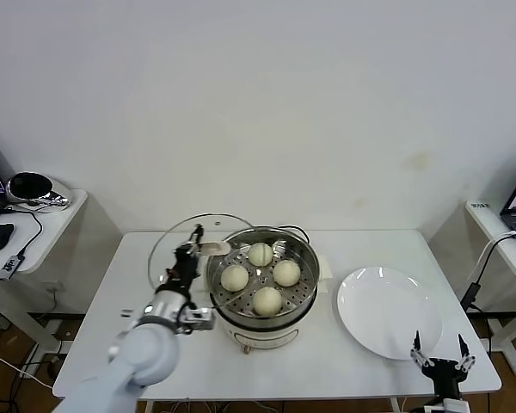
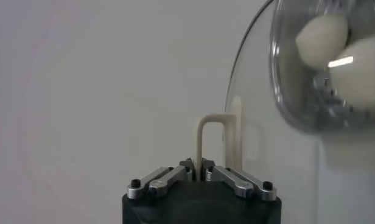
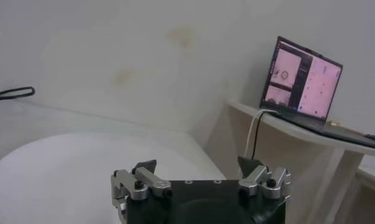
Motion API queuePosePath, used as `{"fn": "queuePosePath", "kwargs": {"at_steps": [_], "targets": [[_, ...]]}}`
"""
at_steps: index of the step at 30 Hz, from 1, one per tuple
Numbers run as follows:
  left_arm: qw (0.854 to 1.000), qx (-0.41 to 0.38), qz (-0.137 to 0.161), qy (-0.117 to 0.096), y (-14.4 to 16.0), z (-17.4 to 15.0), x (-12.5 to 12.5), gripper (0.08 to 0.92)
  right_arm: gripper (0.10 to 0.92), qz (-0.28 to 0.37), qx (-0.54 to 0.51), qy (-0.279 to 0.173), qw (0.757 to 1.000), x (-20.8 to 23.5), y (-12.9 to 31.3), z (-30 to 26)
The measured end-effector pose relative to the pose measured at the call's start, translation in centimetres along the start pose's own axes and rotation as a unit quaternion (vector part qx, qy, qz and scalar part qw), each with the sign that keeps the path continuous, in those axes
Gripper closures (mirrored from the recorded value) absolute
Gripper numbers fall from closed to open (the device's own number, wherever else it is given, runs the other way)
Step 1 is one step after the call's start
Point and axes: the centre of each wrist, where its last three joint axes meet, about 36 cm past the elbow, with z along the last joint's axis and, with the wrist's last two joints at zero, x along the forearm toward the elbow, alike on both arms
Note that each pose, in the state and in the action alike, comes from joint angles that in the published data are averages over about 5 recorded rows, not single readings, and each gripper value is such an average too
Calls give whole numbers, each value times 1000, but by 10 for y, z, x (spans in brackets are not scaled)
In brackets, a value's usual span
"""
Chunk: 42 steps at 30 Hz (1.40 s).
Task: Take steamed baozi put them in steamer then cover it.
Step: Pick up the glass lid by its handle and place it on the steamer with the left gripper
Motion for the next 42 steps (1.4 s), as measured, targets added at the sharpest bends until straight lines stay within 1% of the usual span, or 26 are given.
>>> {"fn": "queuePosePath", "kwargs": {"at_steps": [9,15,21,26,42], "targets": [[1000,-9,12,-17,-13,-48,-23,857,200,-3,8,4,1000,0,5,2],[999,-13,23,-25,-24,-72,-30,857,200,-4,11,8,1000,2,6,5],[999,-13,24,-33,-28,-89,-31,857,200,-5,13,9,1000,2,6,6],[999,-16,27,-36,-33,-97,-33,857,200,-6,15,10,1000,2,6,7],[998,-21,36,-41,-43,-104,-36,857,200,-8,17,12,1000,3,6,10]]}}
